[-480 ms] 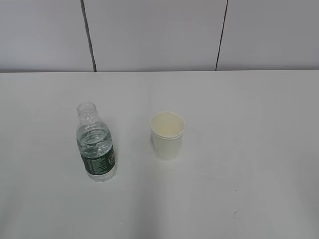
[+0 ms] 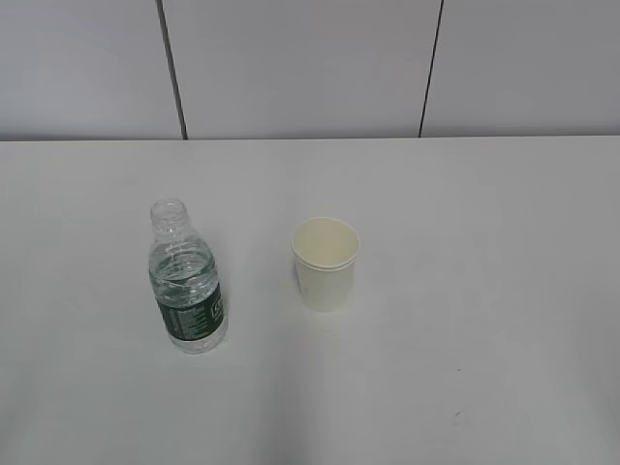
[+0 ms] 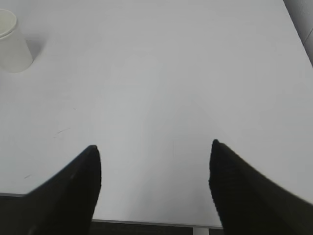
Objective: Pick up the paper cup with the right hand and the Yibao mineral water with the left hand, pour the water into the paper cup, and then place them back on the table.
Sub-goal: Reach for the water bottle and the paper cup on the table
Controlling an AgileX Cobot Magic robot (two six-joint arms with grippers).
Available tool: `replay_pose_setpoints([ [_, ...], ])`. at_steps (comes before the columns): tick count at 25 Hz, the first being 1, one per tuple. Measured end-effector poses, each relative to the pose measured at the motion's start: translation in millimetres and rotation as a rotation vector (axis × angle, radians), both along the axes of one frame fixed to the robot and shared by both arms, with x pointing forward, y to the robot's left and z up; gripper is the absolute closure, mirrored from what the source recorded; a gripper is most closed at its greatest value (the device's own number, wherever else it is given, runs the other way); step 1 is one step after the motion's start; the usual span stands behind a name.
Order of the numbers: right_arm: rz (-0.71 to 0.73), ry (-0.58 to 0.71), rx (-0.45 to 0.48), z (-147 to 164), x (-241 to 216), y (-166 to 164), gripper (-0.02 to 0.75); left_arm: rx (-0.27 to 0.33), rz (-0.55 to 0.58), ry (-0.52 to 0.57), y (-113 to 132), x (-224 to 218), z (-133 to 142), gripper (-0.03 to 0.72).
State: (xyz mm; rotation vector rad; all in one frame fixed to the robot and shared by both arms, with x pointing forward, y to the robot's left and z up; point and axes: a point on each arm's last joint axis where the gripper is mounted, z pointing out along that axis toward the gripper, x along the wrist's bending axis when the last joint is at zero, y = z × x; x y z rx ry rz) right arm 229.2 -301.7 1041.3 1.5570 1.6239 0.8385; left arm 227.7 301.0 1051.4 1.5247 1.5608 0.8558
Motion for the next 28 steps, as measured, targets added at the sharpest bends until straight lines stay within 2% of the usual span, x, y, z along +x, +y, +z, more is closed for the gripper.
replay_pose_setpoints([
  [5,0.0,0.0,0.0,0.0,0.0,0.0,0.197,-0.003,-0.002,0.0,-0.3,0.0,0.0,0.129],
  [9,0.0,0.0,0.0,0.0,0.0,0.0,0.197,-0.023,-0.016,0.001,-2.3,-0.1,0.0,0.17],
  [12,0.0,0.0,0.0,0.0,0.0,0.0,0.197,-0.041,-0.029,0.002,-4.1,-0.2,0.1,0.176],
  [28,0.0,-0.008,0.0,1.7,-0.6,0.0,0.197,-0.045,-0.032,0.0,-4.5,-0.2,0.3,0.178],
])
